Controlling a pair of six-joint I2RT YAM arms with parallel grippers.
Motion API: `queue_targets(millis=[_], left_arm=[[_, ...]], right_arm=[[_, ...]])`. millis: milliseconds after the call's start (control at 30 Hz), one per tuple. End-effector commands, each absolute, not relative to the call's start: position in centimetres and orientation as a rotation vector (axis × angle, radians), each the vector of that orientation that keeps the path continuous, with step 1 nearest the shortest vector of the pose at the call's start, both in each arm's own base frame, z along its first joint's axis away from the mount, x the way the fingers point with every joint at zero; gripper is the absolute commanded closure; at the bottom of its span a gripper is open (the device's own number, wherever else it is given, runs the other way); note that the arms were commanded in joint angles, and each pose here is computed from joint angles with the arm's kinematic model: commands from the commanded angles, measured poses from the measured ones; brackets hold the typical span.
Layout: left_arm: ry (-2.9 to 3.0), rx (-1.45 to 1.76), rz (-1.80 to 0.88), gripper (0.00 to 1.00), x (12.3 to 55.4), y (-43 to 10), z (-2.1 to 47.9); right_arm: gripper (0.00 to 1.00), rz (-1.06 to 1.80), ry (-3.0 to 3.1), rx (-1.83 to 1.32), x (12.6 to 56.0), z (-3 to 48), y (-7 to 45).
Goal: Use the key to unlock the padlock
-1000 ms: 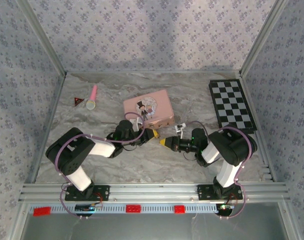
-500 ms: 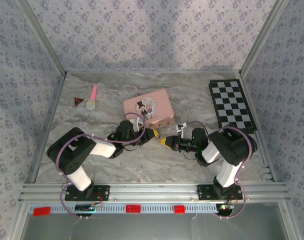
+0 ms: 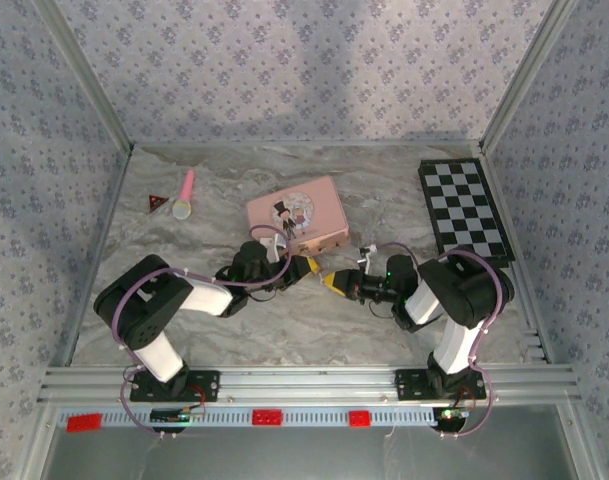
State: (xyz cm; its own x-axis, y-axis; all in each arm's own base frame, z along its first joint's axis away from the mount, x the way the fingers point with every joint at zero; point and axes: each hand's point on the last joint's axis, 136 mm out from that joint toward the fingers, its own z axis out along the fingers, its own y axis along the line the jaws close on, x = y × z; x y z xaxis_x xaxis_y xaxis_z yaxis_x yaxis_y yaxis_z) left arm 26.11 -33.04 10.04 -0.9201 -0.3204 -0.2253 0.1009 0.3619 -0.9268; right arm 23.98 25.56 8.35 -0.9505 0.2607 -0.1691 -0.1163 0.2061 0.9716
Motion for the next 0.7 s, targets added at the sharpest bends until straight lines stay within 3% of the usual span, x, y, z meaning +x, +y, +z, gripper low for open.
queue_targets(millis=[0, 667], left_arm=[[2.057, 0.07, -1.83, 1.0, 23.8, -36.2, 16.8], [2.12, -0.045, -1.754, 1.0, 24.5, -35.9, 15.1]], right_arm=[[1.0, 1.756, 2.128, 0.216, 26.3, 8.9, 25.1], [1.0, 1.747, 2.085, 0.244, 26.8, 10.0, 24.8]])
